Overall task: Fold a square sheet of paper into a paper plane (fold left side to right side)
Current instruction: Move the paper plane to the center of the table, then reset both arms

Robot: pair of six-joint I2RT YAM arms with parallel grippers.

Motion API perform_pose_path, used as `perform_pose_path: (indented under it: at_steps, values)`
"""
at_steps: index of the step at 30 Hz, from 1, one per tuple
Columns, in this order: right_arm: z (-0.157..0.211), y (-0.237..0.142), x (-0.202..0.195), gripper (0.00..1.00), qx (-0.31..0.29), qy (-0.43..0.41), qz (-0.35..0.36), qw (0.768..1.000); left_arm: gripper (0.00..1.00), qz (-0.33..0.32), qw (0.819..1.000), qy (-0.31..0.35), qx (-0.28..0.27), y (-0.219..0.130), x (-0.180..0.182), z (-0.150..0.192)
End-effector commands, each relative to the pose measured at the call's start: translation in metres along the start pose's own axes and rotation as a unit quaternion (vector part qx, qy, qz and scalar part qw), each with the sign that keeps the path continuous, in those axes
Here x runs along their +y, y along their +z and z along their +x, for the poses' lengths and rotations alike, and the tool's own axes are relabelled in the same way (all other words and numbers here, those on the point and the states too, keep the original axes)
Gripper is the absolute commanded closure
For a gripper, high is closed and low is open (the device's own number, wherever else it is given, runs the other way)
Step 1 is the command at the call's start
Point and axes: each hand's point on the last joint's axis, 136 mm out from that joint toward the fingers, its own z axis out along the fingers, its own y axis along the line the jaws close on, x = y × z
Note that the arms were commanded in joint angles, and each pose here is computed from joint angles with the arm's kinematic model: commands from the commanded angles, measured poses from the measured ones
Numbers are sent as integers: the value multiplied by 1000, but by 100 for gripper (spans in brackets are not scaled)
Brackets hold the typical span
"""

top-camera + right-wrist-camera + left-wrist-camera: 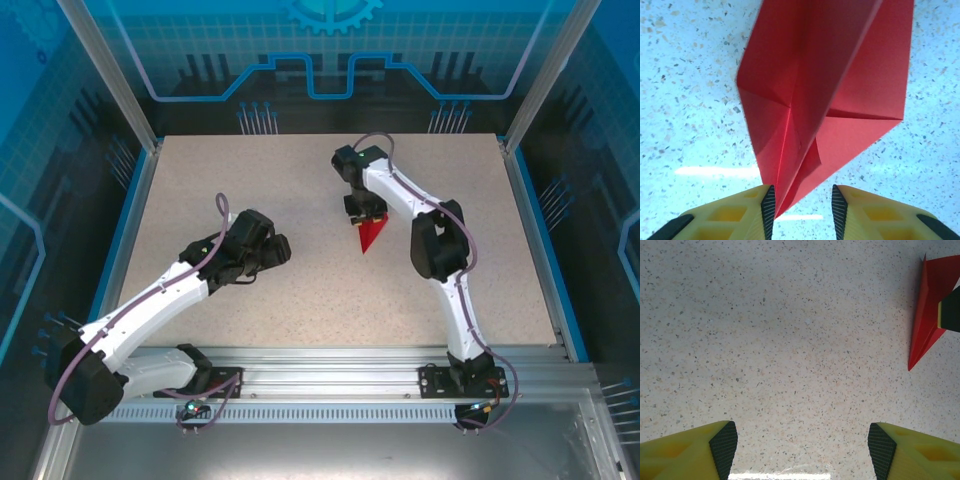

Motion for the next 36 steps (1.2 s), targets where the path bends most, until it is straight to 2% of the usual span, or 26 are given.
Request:
perform_pose_path:
  at_steps: [1, 4, 9, 13, 17, 18, 24, 29, 32, 34, 36]
  values:
    - [5, -30, -3, 58, -21, -12, -10, 1000, 26, -6, 1000, 9, -12, -10, 1, -7]
    - [5, -65, -10, 52, -68, -21, -27, 997, 25, -17, 1000, 12, -24, -12, 4, -14]
    - [19, -124, -35, 33, -174, -43, -51, 983, 22, -55, 996, -12, -72, -18, 27, -44]
    - [36, -137, -68, 23, -244, -37, -61, 967, 21, -88, 985, -39, -143, -25, 53, -73]
    - [52, -128, -108, 3, -303, 2, -56, 951, 20, -147, 961, -23, -232, -41, 77, -102]
    - [55, -121, -119, 1, -312, 18, -51, 949, 20, -163, 954, -15, -251, -44, 82, -107]
    - [61, -75, -169, 1, -366, 82, -54, 926, 20, -230, 919, 12, -318, -36, 123, -120]
    - [62, -23, -195, 1, -393, 93, -18, 915, 21, -248, 914, 13, -322, -7, 158, -112]
    - [60, 1, -199, 0, -394, 98, -17, 914, 20, -248, 910, 30, -331, 6, 167, -109]
    - [56, 3, -198, 1, -410, 95, -21, 907, 20, -243, 906, 40, -344, 12, 168, -109]
    - [48, -9, -197, 1, -459, 85, -25, 884, 20, -233, 903, 49, -359, 17, 170, -108]
